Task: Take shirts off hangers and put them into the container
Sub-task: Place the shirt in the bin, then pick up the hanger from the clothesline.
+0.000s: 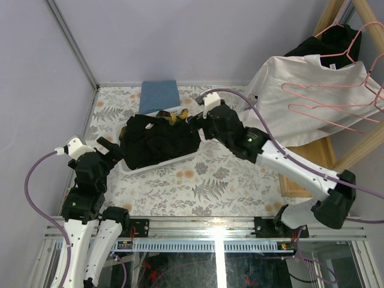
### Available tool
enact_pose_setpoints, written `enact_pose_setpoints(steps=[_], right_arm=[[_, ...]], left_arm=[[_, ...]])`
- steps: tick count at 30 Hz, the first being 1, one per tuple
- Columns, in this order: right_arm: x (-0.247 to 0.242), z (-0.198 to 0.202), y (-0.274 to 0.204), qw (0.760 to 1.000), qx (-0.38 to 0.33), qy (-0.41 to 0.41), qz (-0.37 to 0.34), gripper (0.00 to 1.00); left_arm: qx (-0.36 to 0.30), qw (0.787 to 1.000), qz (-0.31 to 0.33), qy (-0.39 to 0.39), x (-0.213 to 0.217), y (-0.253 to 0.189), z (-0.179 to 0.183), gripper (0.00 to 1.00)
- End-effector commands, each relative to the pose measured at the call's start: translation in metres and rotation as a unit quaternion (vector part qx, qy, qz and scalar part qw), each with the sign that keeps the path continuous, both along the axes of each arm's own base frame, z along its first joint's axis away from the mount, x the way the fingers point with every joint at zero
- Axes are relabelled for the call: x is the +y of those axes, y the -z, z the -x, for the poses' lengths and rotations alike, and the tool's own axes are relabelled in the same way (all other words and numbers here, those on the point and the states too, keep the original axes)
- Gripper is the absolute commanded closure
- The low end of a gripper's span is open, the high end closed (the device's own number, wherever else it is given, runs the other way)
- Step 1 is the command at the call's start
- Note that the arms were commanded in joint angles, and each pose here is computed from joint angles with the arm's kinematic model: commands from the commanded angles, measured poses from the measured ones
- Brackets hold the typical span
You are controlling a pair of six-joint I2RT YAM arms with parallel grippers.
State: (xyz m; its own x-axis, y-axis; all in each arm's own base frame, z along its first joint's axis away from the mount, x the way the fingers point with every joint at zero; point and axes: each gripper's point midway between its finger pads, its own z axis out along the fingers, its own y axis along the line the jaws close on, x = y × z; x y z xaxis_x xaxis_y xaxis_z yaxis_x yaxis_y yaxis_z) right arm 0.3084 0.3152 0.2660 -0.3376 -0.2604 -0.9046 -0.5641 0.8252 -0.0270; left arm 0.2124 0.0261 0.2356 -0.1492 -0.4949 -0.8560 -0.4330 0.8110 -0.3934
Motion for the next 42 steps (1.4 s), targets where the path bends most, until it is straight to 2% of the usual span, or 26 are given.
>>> enact_pose_setpoints(steps=[1, 5, 9, 16, 20, 25, 28, 36, 42], right_arm=[[-0.042, -0.005, -0.031, 0.994, -0.065, 0.089, -0.015, 0.06], [-0.066, 0.005, -0.029, 0.991, -0.067, 0.114, -0.019, 0.06], [-0.102, 0.004, -0.030, 0.976, -0.098, 0.192, -0.021, 0.03], [-0.144, -0.016, -0.109, 0.927, -0.168, 0.334, 0.003, 0.02], [-0.150, -0.032, -0.151, 0.902, -0.214, 0.376, 0.002, 0.01], [-0.166, -0.078, -0.177, 0.892, -0.190, 0.409, -0.042, 0.01], [-0.181, -0.093, -0.190, 0.870, -0.187, 0.452, -0.066, 0.01], [-0.218, -0.097, -0.216, 0.804, -0.201, 0.538, -0.153, 0.00], [-0.247, -0.106, -0.219, 0.776, -0.174, 0.570, -0.205, 0.01]], left_arm=[[-0.011, 1.000, -0.003, 0.018, -0.005, -0.006, -0.006, 0.00], [-0.014, 0.999, -0.003, 0.036, -0.011, -0.006, -0.009, 0.00], [-0.010, 0.999, -0.002, 0.052, -0.016, -0.004, -0.012, 0.00], [0.001, 0.998, -0.002, 0.060, -0.019, 0.001, -0.015, 0.00], [0.004, 0.998, -0.002, 0.061, -0.019, 0.002, -0.015, 0.00], [0.006, 0.998, -0.001, 0.064, -0.020, 0.003, -0.016, 0.00], [0.005, 0.998, -0.001, 0.064, -0.021, 0.002, -0.016, 0.00], [0.001, 0.998, -0.002, 0.062, -0.020, 0.001, -0.014, 0.00], [0.000, 0.998, -0.001, 0.063, -0.020, 0.000, -0.014, 0.00]])
